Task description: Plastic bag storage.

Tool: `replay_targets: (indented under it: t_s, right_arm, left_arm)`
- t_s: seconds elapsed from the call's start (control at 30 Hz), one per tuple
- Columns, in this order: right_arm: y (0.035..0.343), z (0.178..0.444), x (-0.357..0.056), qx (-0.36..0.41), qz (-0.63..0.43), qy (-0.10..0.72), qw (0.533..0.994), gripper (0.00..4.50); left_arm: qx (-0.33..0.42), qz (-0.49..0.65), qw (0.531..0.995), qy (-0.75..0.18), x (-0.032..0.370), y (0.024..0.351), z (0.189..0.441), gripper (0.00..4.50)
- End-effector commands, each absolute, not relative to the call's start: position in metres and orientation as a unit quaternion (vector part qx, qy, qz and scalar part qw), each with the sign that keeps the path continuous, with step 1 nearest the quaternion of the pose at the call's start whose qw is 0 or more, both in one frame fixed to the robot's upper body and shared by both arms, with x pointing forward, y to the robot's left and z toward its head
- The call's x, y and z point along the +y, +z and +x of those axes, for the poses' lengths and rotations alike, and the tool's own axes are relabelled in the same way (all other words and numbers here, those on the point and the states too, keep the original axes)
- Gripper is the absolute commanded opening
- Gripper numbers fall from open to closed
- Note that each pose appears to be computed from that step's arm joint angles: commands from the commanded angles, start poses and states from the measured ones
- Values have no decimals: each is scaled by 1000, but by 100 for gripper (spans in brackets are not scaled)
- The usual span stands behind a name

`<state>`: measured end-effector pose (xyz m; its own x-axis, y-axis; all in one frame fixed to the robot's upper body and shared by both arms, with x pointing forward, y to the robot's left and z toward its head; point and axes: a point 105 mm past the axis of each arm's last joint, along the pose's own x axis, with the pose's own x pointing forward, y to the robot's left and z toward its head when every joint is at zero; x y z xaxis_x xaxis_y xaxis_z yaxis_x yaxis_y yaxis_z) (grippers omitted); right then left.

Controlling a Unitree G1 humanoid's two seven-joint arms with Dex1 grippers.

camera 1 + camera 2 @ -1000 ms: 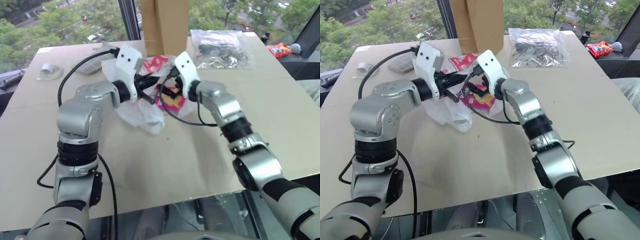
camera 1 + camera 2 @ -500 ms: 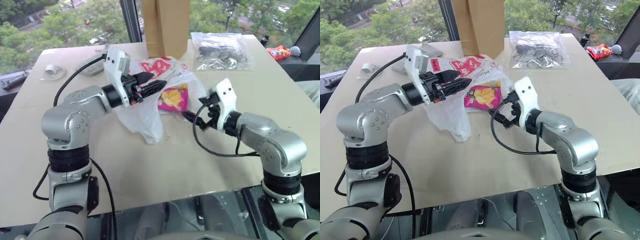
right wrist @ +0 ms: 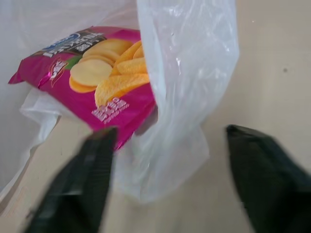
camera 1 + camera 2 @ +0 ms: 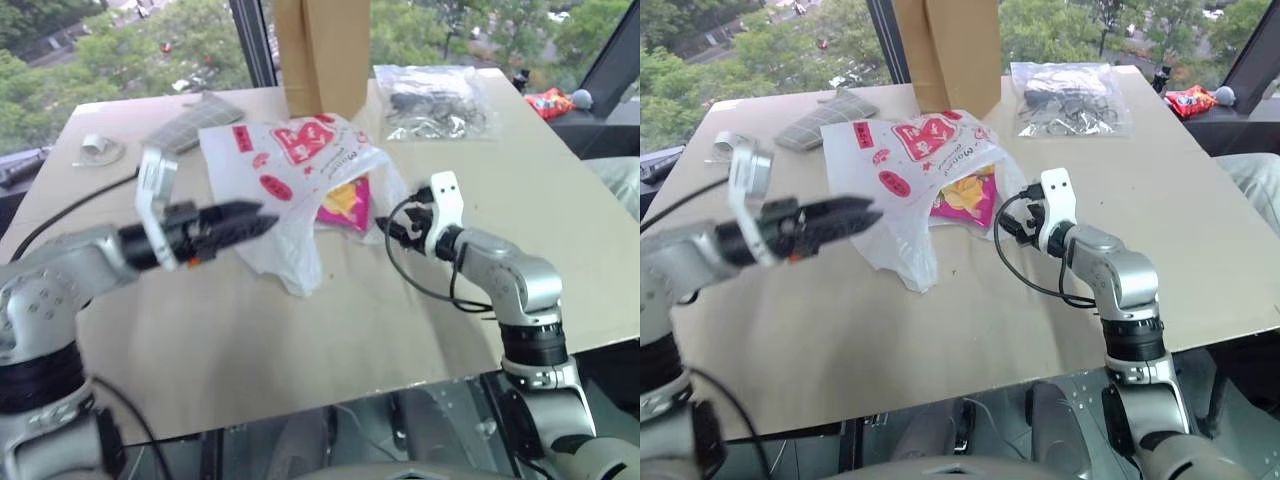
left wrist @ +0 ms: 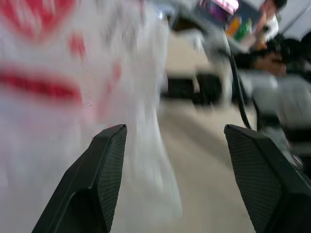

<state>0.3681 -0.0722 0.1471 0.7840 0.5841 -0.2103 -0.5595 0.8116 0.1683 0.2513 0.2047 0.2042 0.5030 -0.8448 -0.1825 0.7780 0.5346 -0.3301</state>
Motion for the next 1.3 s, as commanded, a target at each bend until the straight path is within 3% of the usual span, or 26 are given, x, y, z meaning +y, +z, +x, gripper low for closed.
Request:
replay_targets:
  t_s: [0.03,0.17,0.43,0.7,0.73,0.8,0.93,1.1,1.3]
  right_arm:
    - [166,371,-70,82,38,316,944,187]
    - [168,371,-71,73,35,319,944,10]
    - [176,367,-70,59,29,325,943,10]
    - [185,364,-76,47,34,316,947,10]
    - [188,364,-78,42,42,316,947,0]
    - [202,363,-82,18,71,320,945,0]
    - [255,362,-99,-64,129,332,932,0]
    - [328,361,-116,-154,152,353,910,0]
    - [411,362,-137,-249,144,344,894,0]
  left_arm:
    - [180,-78,844,-500,213,200,216,332]
    - [191,-38,840,-506,196,173,204,332]
    - [150,2,882,-447,163,135,236,332]
    - [112,-20,889,-444,126,127,268,332]
    - [109,-28,887,-448,122,127,270,279]
    - [83,-72,883,-457,115,143,277,217]
    - [-29,-245,854,-459,127,224,301,23]
    - [-146,-316,823,-448,154,324,328,11]
    - [-224,-339,813,-417,170,402,362,11]
